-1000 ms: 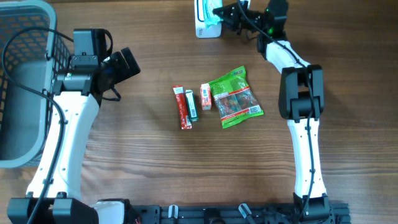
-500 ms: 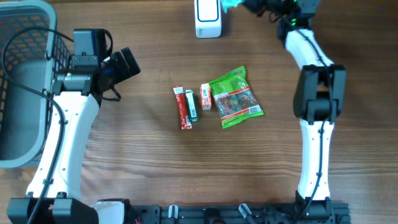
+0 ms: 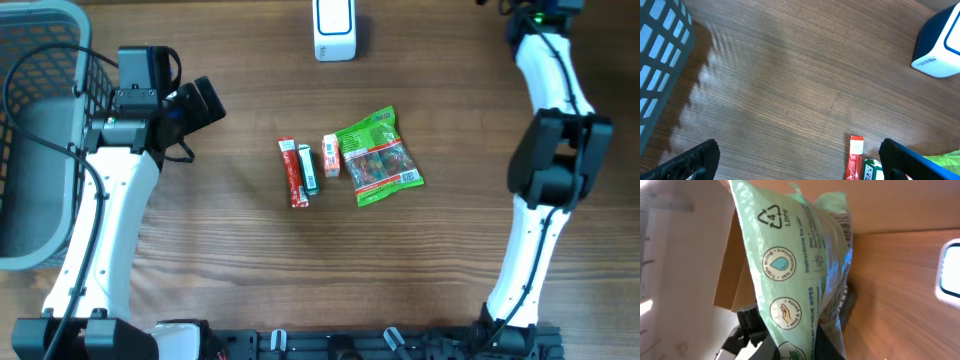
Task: Scan the item barcode
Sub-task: 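Move the wipes pack away from the scanner toward the right table side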
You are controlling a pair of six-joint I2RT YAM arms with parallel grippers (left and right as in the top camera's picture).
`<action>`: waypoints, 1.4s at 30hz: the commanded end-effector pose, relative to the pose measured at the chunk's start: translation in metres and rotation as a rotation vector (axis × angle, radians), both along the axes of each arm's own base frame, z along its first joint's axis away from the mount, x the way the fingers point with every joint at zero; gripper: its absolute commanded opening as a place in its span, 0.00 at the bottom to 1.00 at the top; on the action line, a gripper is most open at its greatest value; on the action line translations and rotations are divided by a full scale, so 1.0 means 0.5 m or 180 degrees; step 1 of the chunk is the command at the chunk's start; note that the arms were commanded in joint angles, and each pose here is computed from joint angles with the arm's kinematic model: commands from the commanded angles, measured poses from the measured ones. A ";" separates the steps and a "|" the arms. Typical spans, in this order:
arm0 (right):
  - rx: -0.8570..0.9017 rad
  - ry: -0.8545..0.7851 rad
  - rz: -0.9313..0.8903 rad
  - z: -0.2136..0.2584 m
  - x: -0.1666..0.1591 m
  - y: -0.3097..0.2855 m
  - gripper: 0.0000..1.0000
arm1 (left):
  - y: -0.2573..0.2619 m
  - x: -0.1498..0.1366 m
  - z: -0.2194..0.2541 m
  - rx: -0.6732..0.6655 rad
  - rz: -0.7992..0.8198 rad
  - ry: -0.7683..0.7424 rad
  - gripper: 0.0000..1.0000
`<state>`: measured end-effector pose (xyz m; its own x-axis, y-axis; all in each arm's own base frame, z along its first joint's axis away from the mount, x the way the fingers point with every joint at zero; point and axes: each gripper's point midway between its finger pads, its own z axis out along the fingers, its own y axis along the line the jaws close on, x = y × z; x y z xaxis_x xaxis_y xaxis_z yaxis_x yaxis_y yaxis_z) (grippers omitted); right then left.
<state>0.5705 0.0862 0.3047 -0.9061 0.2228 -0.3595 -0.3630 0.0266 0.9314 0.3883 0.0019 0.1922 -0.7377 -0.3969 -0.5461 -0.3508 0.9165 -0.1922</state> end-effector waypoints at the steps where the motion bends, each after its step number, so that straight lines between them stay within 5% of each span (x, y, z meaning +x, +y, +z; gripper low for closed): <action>1: -0.0112 0.0189 -0.0082 -0.009 -0.014 -0.090 0.05 | 0.009 0.004 0.002 0.0057 0.0011 -0.0008 1.00; 14: 0.0294 0.0631 -0.1085 -0.191 0.037 -0.262 0.08 | 0.009 0.004 0.002 0.0057 0.0011 -0.0008 1.00; 24: -0.0265 0.0581 -0.1347 -0.352 0.040 -0.275 0.05 | 0.009 0.004 0.002 0.0057 0.0011 -0.0008 1.00; 30: -0.1401 0.0729 -0.1966 -0.392 -0.001 -0.350 0.05 | 0.009 0.004 0.002 0.0057 0.0011 -0.0008 1.00; 34: -0.2133 0.0502 -0.2042 -0.324 -0.053 -0.367 0.05 | 0.009 0.003 0.002 0.0057 0.0011 -0.0007 1.00; 38: -0.3092 0.0441 -0.2000 -0.240 -0.161 -0.376 0.05 | 0.009 0.003 0.002 0.0056 0.0012 -0.0007 1.00; 42: -0.3974 0.1051 -0.1850 -0.224 -0.305 -0.378 0.05 | 0.009 0.003 0.002 0.0057 0.0011 -0.0007 1.00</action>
<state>0.4586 -0.0842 0.1857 -0.8175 0.4399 -0.3717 0.1955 0.8191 0.5394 0.3884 0.0019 0.1924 -0.7372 -0.3969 -0.5468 -0.3509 0.9165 -0.1922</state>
